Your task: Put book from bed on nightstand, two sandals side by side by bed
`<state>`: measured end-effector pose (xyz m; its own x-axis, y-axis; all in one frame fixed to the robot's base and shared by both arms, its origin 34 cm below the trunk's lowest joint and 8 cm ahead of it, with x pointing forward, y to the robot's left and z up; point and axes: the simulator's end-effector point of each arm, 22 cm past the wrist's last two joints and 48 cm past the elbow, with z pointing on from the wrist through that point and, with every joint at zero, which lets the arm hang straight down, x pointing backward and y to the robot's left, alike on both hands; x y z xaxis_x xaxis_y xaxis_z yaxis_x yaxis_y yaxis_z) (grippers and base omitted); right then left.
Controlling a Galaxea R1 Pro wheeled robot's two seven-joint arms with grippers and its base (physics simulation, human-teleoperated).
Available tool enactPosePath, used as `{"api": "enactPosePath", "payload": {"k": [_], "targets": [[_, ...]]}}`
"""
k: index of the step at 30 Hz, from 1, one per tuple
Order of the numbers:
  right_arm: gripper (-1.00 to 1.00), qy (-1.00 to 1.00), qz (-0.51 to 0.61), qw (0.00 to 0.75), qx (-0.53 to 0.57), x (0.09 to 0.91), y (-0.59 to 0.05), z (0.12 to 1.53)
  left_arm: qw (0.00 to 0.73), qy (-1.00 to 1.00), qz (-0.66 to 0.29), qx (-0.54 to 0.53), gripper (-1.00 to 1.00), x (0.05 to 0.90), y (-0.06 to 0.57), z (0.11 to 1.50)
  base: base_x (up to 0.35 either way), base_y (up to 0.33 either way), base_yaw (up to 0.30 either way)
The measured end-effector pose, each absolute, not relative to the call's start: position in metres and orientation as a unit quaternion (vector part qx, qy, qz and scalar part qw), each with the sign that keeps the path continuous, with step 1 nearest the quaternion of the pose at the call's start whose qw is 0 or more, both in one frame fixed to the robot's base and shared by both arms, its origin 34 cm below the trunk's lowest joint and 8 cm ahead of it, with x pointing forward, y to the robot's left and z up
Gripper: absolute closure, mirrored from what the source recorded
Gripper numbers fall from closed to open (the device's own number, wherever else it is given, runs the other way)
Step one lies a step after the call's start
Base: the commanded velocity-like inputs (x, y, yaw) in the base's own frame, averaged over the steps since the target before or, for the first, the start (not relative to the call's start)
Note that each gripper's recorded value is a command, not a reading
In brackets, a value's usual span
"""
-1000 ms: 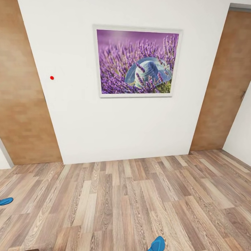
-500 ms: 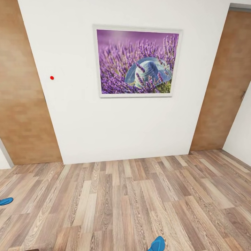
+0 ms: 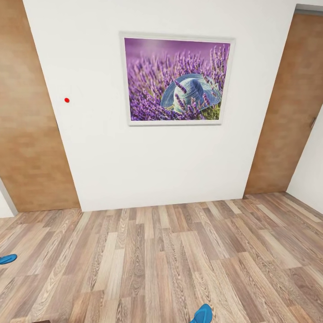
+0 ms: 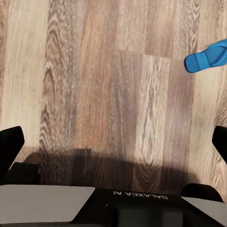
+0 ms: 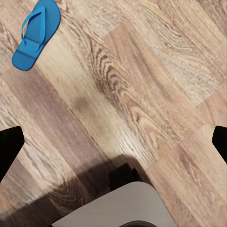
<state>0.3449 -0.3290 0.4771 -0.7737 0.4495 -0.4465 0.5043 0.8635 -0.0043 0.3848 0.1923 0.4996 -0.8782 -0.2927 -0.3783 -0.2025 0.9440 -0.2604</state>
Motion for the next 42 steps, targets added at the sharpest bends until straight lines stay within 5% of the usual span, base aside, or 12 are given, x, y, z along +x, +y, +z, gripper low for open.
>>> {"api": "enactPosePath", "payload": {"k": [24, 42], "targets": [[-1.00, 0.940, -0.060, 0.223, 0.252, 0.358, -0.334, 0.481, 0.206, 0.953, -0.056, -0.213, -1.00, 0.382, 0.243, 0.495, 0.000, 0.000, 0.000], [-1.00, 0.961, -0.003, 0.145, 0.236, 0.433, -0.320, 0.502, 0.226, 0.940, -0.054, -0.250, -1.00, 0.428, 0.266, 0.510, 0.000, 0.000, 0.000]]}}
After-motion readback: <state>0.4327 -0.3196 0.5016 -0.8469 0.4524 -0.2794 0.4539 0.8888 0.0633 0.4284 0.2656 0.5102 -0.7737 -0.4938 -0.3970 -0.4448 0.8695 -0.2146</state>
